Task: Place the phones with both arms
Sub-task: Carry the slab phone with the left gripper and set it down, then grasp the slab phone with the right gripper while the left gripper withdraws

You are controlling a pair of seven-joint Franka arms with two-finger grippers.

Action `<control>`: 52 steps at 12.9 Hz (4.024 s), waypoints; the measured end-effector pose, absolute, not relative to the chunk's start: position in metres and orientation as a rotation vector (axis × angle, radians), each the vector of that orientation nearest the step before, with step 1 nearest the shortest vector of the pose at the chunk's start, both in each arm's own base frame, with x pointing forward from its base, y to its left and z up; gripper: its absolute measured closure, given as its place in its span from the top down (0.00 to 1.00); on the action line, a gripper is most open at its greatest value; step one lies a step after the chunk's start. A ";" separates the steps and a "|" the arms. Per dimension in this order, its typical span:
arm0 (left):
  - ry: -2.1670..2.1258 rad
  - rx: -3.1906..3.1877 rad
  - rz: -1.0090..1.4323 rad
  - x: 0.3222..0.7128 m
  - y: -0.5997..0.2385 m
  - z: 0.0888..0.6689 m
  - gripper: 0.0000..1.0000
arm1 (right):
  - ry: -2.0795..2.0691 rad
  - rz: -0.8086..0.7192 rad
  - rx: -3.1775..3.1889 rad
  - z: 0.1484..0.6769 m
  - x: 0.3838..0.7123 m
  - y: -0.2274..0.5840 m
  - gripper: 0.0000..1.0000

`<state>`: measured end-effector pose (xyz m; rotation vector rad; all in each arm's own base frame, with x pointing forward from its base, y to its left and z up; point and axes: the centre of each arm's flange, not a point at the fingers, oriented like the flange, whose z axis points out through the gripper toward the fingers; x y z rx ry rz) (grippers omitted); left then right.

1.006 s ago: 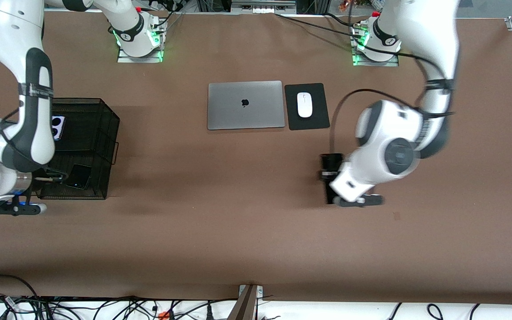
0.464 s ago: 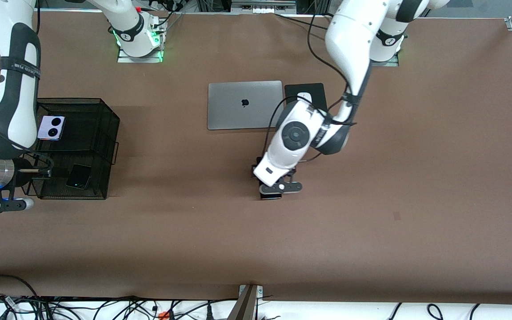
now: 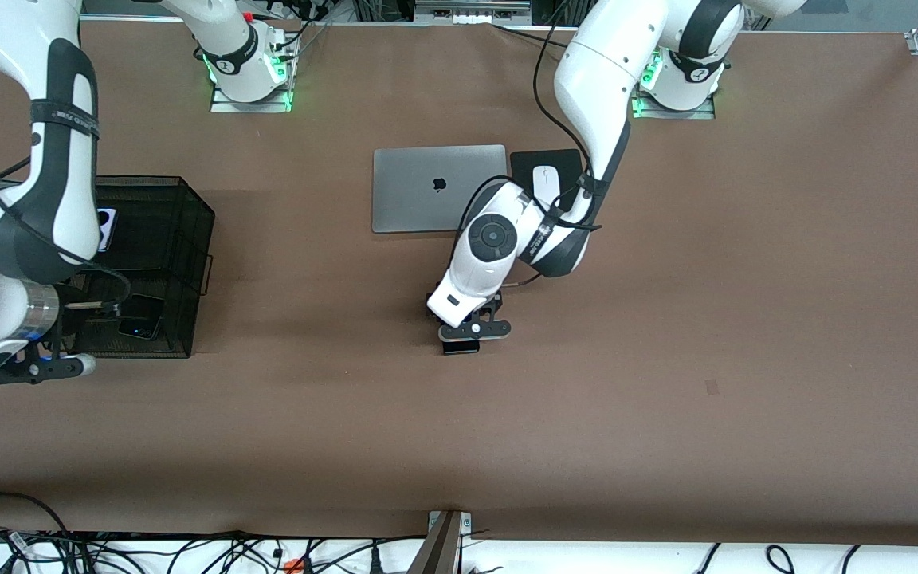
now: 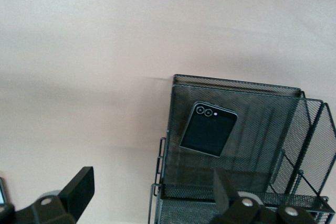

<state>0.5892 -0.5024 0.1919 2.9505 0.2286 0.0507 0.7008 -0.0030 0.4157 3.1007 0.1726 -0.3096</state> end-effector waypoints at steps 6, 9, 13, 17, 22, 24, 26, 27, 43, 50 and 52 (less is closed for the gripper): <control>0.251 2.939 0.078 0.594 -0.508 0.194 0.93 | 0.173 -0.317 3.099 0.413 0.701 -0.003 1.00; 0.252 2.918 0.127 0.604 -0.508 0.213 1.00 | 0.174 -0.317 3.099 0.413 0.701 -0.002 1.00; 0.366 2.889 0.197 0.651 -0.458 0.267 1.00 | 0.224 -0.317 3.094 0.412 0.701 0.020 1.00; 0.410 2.962 0.275 0.717 -0.309 0.394 1.00 | 0.252 -0.316 3.110 0.412 0.700 0.037 1.00; 0.095 3.108 0.143 0.719 -0.160 0.460 1.00 | 0.263 -0.319 3.124 0.410 0.696 0.088 1.00; 0.038 3.113 0.116 0.718 -0.100 0.480 1.00 | 0.210 -0.321 3.117 0.407 0.689 0.137 1.00; -0.040 3.111 0.080 0.708 -0.040 0.506 1.00 | 0.176 -0.278 3.121 0.400 0.683 0.188 1.00; -0.088 3.106 0.050 0.699 -0.011 0.516 1.00 | 0.142 -0.234 3.150 0.392 0.682 0.215 1.00; -0.095 3.027 0.107 0.631 0.006 0.595 1.00 | 0.308 0.199 3.164 0.197 0.591 0.486 1.00; -0.001 3.084 0.216 0.603 -0.017 0.586 1.00 | 0.318 0.230 3.161 0.171 0.579 0.498 1.00; 0.021 3.084 0.217 0.598 -0.009 0.586 1.00 | 0.326 0.224 3.157 0.167 0.575 0.502 1.00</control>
